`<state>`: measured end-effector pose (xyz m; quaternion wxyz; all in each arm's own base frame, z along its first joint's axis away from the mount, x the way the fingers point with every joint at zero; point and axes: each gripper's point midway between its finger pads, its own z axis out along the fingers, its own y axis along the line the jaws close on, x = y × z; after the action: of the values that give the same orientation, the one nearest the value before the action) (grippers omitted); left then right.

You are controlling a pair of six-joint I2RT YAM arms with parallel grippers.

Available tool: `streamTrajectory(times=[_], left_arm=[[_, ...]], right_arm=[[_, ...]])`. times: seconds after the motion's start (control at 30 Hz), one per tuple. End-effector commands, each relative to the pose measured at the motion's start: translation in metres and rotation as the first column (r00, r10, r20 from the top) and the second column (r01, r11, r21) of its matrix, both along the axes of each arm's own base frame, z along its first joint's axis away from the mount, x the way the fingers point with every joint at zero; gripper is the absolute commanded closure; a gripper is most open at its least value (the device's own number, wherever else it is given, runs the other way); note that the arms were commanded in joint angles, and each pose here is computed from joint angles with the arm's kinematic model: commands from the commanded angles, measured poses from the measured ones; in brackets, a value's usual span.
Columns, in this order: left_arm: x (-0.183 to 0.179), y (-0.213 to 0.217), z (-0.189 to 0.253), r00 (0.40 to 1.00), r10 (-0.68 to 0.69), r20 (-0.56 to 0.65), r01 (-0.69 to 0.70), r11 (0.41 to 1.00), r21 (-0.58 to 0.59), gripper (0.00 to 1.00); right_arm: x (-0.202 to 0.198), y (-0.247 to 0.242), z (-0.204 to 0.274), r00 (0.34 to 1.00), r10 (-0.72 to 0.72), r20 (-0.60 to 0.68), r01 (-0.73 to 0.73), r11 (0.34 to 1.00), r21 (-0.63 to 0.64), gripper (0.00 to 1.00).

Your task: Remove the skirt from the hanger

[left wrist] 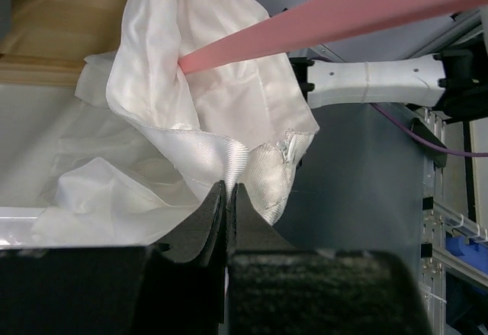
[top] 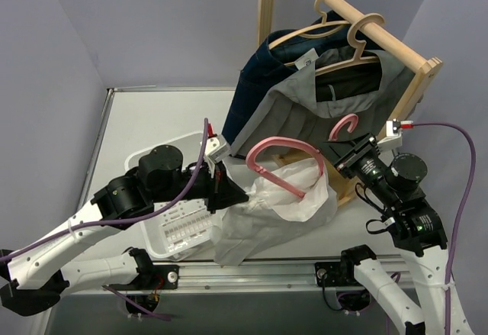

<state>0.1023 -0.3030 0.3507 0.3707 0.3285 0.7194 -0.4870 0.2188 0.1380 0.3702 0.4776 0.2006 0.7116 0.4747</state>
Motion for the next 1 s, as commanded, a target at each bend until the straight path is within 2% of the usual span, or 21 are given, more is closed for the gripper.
streamTrajectory(times=[0.0, 0.07, 0.13, 0.17, 0.2, 0.27, 0.3, 0.37, 0.43, 0.5, 0.53, 0.73, 0.77, 0.87, 0.97], left_arm=[[0.024, 0.0, 0.018, 0.992, 0.112, 0.053, -0.112, 0.994, -0.007, 0.98], [0.041, 0.009, 0.022, 0.975, 0.205, 0.083, -0.208, 0.977, 0.034, 0.98], [0.052, 0.019, 0.032, 0.957, 0.258, 0.13, -0.266, 0.963, 0.049, 0.98], [0.054, 0.025, 0.034, 0.951, 0.273, 0.146, -0.284, 0.956, 0.067, 0.98], [0.062, 0.036, 0.061, 0.923, 0.327, 0.202, -0.338, 0.941, 0.023, 0.98], [0.064, 0.045, 0.086, 0.904, 0.351, 0.244, -0.359, 0.933, -0.012, 0.98], [0.065, 0.056, 0.117, 0.878, 0.383, 0.287, -0.378, 0.923, -0.075, 0.98], [0.069, 0.067, 0.14, 0.847, 0.424, 0.321, -0.414, 0.905, -0.104, 0.98], [0.074, 0.092, 0.177, 0.778, 0.511, 0.366, -0.483, 0.859, -0.172, 0.98], [0.082, 0.104, 0.188, 0.73, 0.554, 0.4, -0.534, 0.828, -0.172, 0.98], [0.085, 0.119, 0.204, 0.684, 0.606, 0.406, -0.577, 0.79, -0.207, 0.98], [0.098, 0.146, 0.231, 0.563, 0.672, 0.482, -0.673, 0.711, -0.204, 0.98], [0.099, 0.159, 0.241, 0.522, 0.71, 0.473, -0.704, 0.672, -0.231, 0.98], [0.103, 0.181, 0.253, 0.431, 0.739, 0.518, -0.753, 0.611, -0.245, 0.98], [0.105, 0.193, 0.259, 0.377, 0.747, 0.547, -0.777, 0.577, -0.253, 0.98]], right_arm=[[-0.006, 0.006, 0.055, 0.99, 0.036, 0.136, -0.047, 0.995, 0.082, 1.0], [-0.01, 0.0, 0.072, 0.982, 0.021, 0.185, -0.027, 0.999, 0.035, 1.0], [-0.011, -0.008, 0.078, 0.98, -0.02, 0.196, 0.022, 1.0, -0.01, 1.0], [-0.017, -0.014, 0.091, 0.97, -0.033, 0.242, 0.045, 0.998, -0.046, 1.0], [-0.016, -0.019, 0.085, 0.974, -0.056, 0.221, 0.074, 0.994, -0.076, 1.0], [-0.018, -0.028, 0.088, 0.969, -0.082, 0.232, 0.117, 0.983, -0.14, 1.0], [-0.018, -0.032, 0.079, 0.974, -0.094, 0.204, 0.129, 0.978, -0.164, 1.0], [-0.019, -0.039, 0.076, 0.971, -0.125, 0.205, 0.163, 0.97, -0.183, 1.0], [-0.019, -0.042, 0.069, 0.97, -0.14, 0.196, 0.179, 0.964, -0.196, 1.0], [-0.021, -0.043, 0.065, 0.971, -0.14, 0.193, 0.178, 0.964, -0.199, 1.0], [-0.02, -0.042, 0.06, 0.973, -0.138, 0.184, 0.175, 0.963, -0.203, 1.0], [-0.021, -0.043, 0.048, 0.976, -0.131, 0.172, 0.169, 0.958, -0.232, 1.0], [-0.021, -0.043, 0.046, 0.977, -0.129, 0.17, 0.168, 0.957, -0.238, 1.0], [-0.018, -0.042, 0.042, 0.978, -0.123, 0.166, 0.162, 0.956, -0.246, 1.0], [-0.017, -0.039, 0.037, 0.981, -0.11, 0.158, 0.148, 0.956, -0.252, 1.0]])
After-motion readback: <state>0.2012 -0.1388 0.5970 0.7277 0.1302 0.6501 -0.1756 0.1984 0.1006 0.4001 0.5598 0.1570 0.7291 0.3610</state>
